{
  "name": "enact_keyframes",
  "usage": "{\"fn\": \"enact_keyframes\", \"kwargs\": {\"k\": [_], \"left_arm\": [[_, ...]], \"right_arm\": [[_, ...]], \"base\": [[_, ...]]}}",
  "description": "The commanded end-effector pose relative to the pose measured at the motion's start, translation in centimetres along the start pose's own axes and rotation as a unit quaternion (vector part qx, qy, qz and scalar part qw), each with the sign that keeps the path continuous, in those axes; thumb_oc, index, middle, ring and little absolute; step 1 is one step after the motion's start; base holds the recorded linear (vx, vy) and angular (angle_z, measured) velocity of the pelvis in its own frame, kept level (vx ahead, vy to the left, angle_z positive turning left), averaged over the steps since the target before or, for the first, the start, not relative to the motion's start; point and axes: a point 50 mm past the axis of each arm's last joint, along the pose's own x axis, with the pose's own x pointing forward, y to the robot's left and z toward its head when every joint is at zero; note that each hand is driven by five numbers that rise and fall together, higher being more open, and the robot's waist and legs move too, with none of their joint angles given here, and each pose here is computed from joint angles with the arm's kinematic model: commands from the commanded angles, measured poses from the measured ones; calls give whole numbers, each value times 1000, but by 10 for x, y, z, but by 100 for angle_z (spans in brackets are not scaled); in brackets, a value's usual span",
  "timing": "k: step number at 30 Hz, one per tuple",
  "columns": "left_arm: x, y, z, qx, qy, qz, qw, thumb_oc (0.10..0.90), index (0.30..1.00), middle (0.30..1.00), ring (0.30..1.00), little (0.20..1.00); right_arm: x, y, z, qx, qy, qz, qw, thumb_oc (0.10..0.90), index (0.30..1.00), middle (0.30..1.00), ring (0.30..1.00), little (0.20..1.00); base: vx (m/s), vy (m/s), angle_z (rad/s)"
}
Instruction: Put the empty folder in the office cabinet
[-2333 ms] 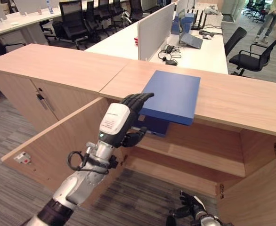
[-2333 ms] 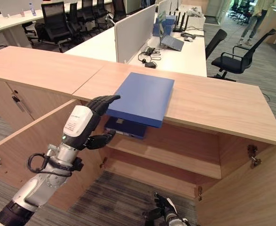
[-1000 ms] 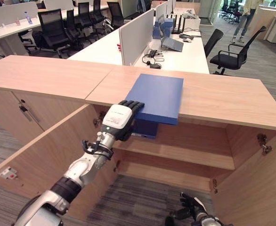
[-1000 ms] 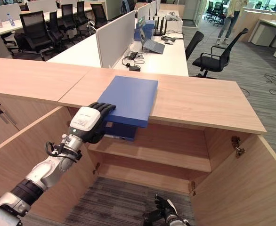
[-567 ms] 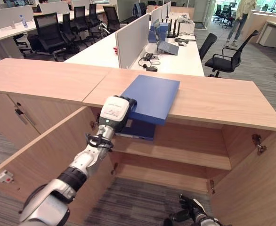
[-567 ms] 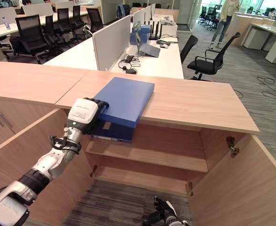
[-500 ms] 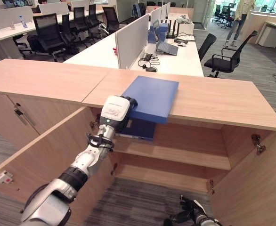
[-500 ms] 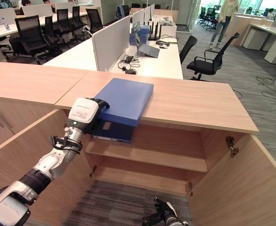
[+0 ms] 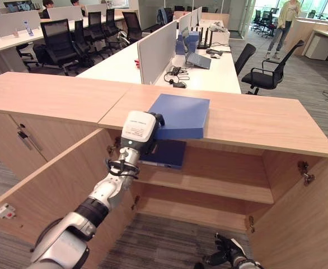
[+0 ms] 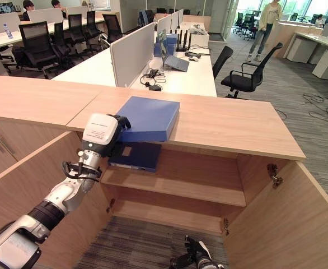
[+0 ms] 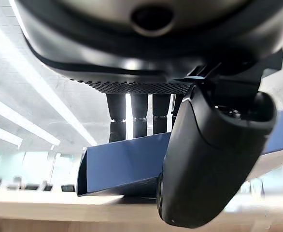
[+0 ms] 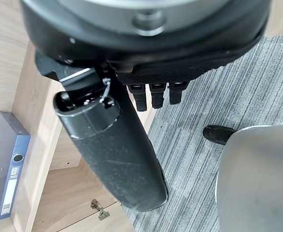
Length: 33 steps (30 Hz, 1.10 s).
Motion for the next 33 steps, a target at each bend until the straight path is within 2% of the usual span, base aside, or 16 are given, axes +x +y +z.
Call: {"fn": "enact_keyframes", "kwargs": {"k": [1,2,3,4,5,6,7,8,9,10,15,19,20,25,26,33], "left_arm": [[17,30,30,-86,-100,28,991,400,300,300,300,300],[2,44,51,-122,-180,1,976,400,300,300,300,300],[-9,46,61,-156,-212,-35,964,400,300,300,300,300],[-10,47,60,-156,-211,-37,964,400,300,300,300,300],[-29,44,65,-237,-217,-103,941,400,300,300,300,300],[-29,45,64,-239,-216,-105,941,400,300,300,300,300],[-46,38,56,-357,-165,-153,906,400,300,300,300,300],[-47,39,55,-359,-164,-155,906,400,300,300,300,300],[-54,39,51,-403,-146,-169,888,400,300,300,300,300],[-71,29,43,-494,-89,-208,840,400,300,300,300,300],[-93,15,26,-578,0,-237,781,400,300,300,300,300],[-102,11,16,-566,31,-244,787,400,300,300,300,300],[-115,-2,0,-510,72,-266,815,400,300,300,300,300],[-137,-14,-17,-442,116,-311,833,400,300,300,300,300],[-144,-15,-25,-396,125,-324,850,400,300,300,300,300],[-158,-17,-46,-308,167,-312,883,400,300,300,300,300]], "right_arm": [[10,-21,38,-9,-62,-34,997,800,900,900,900,900],[11,-23,38,-1,-58,-35,998,800,900,900,900,900],[10,-24,36,1,-55,-33,998,800,900,900,900,900],[10,-23,36,1,-54,-32,998,800,900,900,900,900],[10,-24,33,-1,-48,-27,999,800,900,900,900,900],[10,-24,32,-1,-47,-26,999,800,900,900,900,900],[10,-25,32,-3,-43,-19,999,800,900,900,900,900],[10,-25,31,-3,-43,-18,999,800,900,900,900,900],[11,-25,32,-4,-41,-15,999,800,900,900,900,900],[12,-26,33,-3,-38,-11,999,800,900,900,900,900],[12,-25,28,-7,-26,-4,1000,800,900,900,900,900],[11,-26,24,-10,-19,-5,1000,800,900,900,900,900],[11,-27,23,-14,-15,-8,1000,800,900,900,900,900],[12,-30,25,-27,-17,-14,999,800,900,900,900,900],[11,-32,26,-24,-19,-21,999,800,900,900,900,900],[9,-48,36,-33,-44,-60,997,800,900,900,900,900]], "base": [[-31,12,1],[-33,16,3],[0,0,0],[36,15,4],[38,7,3],[-1,7,4],[-2,3,4],[0,0,0],[0,0,0],[-16,-4,-5],[-15,-2,-9],[-5,0,2],[0,0,0],[0,0,0],[0,0,0],[0,0,0]]}}
